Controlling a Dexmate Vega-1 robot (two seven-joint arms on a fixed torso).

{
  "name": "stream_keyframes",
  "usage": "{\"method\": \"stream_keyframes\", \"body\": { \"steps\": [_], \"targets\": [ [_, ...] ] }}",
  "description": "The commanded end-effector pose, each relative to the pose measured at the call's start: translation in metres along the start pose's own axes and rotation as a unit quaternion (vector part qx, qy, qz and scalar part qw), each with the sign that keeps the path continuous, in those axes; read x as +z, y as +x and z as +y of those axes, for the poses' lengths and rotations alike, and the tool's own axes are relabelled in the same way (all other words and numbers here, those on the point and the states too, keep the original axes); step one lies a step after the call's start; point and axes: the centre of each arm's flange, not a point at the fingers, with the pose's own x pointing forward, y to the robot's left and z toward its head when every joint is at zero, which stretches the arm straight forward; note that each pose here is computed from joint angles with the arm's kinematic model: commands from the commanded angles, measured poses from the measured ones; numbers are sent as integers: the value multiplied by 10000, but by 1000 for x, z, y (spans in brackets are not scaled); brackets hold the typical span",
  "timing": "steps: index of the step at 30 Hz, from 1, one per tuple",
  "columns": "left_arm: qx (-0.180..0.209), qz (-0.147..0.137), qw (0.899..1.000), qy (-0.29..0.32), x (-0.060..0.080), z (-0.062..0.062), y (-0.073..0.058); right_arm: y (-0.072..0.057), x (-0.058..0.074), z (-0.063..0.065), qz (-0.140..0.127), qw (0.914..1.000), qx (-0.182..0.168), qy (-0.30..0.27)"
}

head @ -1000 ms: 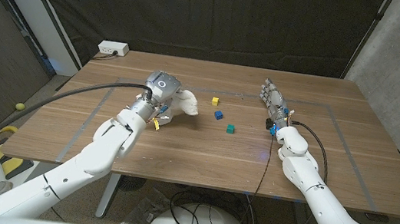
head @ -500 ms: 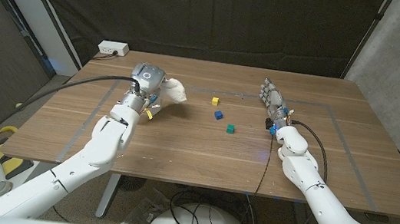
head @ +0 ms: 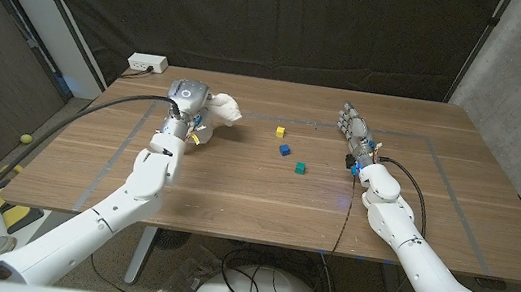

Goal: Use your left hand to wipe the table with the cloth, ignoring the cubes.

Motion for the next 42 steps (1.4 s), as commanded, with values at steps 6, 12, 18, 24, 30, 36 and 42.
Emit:
{"method": "stream_keyframes", "body": {
  "steps": [6, 12, 18, 24, 30, 36, 42],
  "targets": [
    [269, 190, 9472, -3188, 4, -18, 15, 3, -5, -5, 90, 9999, -60, 9],
    [-291, 469, 9187, -3910, 2, -8, 19, 5, -6, -6, 68, 9999, -74, 17],
    [-557, 1070, 9397, -3199, 0, -5, 17, 8, -8, -6, 76, 10000, -52, 38],
    [-749, 1460, 9671, -1942, 2, -8, 14, 12, -10, -6, 108, 9999, -15, 50],
    [-749, 1359, 9858, -648, 14, -8, 14, 14, -11, -5, 113, 9999, 13, 53],
    [-867, 1189, 9890, 146, 20, -18, 14, 15, -10, -7, 126, 9999, -7, 47],
    [-1012, 1137, 9844, 884, 23, -35, 19, 15, -10, -10, 141, 9999, -35, 48]
  ]
}}
